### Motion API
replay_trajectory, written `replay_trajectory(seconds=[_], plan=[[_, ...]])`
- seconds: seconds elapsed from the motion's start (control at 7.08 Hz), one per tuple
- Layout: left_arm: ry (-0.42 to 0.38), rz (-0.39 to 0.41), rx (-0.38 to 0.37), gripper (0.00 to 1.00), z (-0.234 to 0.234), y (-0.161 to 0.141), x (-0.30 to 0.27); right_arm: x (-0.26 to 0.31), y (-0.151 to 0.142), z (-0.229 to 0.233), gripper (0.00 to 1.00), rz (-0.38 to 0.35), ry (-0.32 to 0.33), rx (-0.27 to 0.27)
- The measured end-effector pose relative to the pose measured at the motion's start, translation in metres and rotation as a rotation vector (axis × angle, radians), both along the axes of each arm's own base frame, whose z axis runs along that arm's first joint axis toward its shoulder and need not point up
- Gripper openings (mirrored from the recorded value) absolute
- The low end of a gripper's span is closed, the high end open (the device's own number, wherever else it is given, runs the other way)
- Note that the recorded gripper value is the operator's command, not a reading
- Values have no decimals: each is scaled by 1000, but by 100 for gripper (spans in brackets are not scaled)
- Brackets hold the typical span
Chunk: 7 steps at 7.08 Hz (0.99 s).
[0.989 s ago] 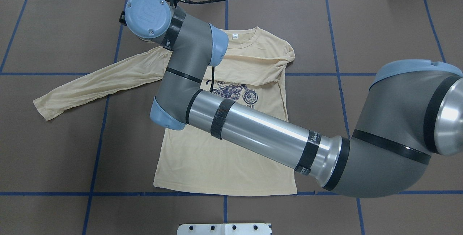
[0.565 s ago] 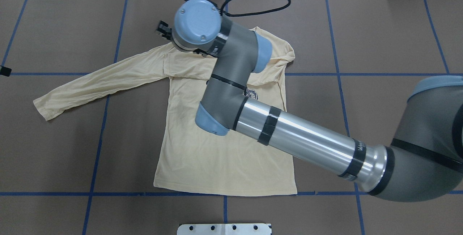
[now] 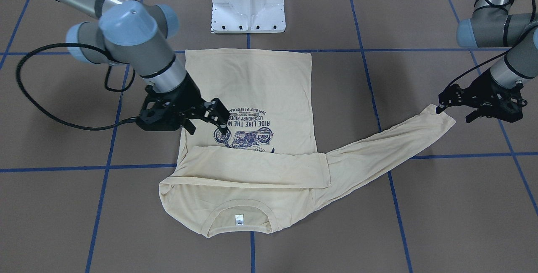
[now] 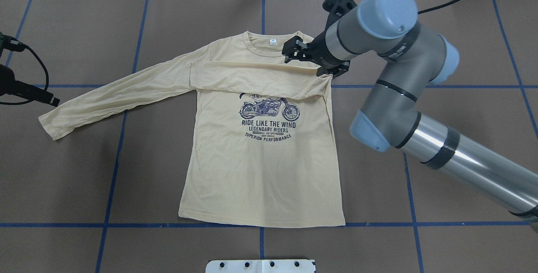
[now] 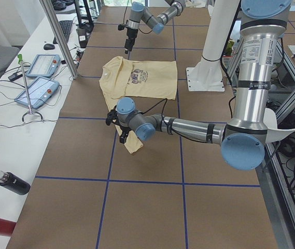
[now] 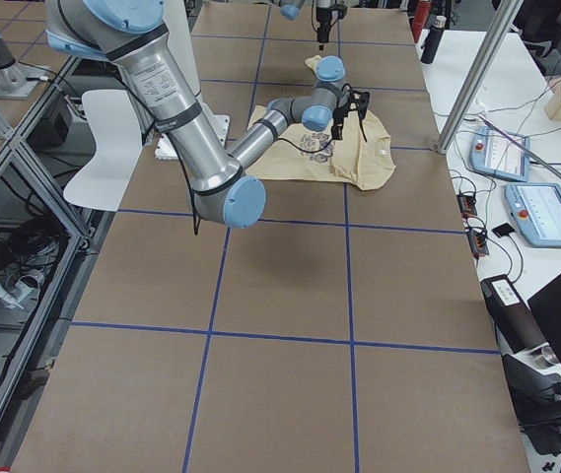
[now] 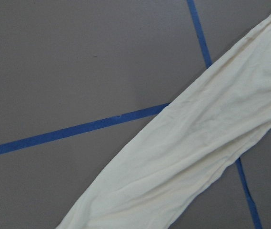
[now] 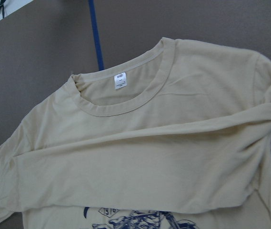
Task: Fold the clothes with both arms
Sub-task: 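Release the sleeve near the shoulder while the left gripper grasps the other cuff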
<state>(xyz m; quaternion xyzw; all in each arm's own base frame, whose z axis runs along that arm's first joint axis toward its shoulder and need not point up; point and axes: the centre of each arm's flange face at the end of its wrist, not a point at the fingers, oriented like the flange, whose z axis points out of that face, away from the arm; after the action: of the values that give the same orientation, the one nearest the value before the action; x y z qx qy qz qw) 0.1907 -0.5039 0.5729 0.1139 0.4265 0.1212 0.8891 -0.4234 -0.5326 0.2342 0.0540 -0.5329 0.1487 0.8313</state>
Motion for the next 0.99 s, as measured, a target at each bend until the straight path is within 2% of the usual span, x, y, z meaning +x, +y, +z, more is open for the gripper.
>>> replay_trajectory(seconds=[0.14,0.42,0.85,0.99], plan=[[-33,22,5,93,22,5,-3,22,5,18,98,-12,4,-2],[-54,35,-10,81,43,8,-4,40,13,35,98,-15,11,-8],[-67,43,-29,80,56,7,-2,49,19,42,98,-4,17,-6],[-68,43,-33,75,58,5,-1,55,25,46,98,-1,18,-5]])
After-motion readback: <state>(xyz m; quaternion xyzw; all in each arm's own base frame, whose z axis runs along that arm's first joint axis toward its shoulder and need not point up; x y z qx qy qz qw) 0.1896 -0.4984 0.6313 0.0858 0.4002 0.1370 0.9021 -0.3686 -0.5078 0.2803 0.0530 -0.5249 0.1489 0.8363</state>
